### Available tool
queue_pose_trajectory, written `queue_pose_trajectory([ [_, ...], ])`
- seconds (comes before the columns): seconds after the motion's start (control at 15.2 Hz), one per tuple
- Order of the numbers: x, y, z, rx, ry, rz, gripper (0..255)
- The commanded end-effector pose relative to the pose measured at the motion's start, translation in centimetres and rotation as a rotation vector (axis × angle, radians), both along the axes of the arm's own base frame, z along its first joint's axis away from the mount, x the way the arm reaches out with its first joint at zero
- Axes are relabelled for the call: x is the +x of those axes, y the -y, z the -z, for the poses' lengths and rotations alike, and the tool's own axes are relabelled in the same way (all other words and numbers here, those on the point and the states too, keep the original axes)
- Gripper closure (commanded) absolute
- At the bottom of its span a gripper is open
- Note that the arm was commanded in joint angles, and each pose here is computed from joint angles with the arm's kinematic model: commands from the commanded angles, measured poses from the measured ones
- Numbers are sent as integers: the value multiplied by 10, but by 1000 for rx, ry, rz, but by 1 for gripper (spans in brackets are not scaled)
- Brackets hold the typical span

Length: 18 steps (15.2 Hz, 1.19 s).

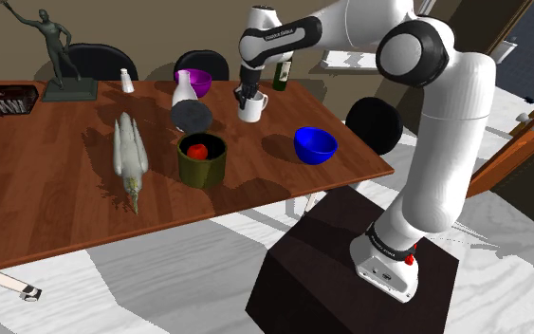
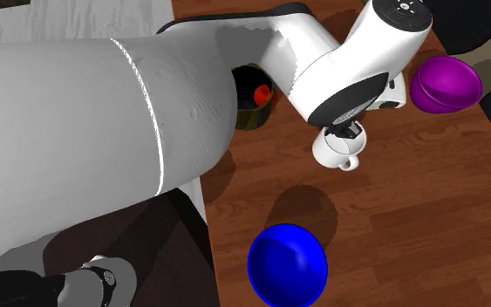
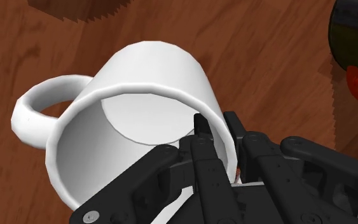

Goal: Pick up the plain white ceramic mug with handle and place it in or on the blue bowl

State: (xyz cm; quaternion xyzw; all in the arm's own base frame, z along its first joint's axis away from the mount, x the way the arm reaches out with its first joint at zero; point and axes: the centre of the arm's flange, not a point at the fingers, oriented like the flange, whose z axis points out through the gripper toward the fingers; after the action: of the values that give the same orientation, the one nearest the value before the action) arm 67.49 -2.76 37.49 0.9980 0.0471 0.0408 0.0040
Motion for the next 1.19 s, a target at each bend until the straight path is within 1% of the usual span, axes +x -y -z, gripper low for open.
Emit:
queue_pose_trajectory([
  [0.0,0,1,-10,0,0,0,255],
  [0.59,0,1,-55,0,0,0,255],
  [1.12,-91,55,-62,0,0,0,255],
])
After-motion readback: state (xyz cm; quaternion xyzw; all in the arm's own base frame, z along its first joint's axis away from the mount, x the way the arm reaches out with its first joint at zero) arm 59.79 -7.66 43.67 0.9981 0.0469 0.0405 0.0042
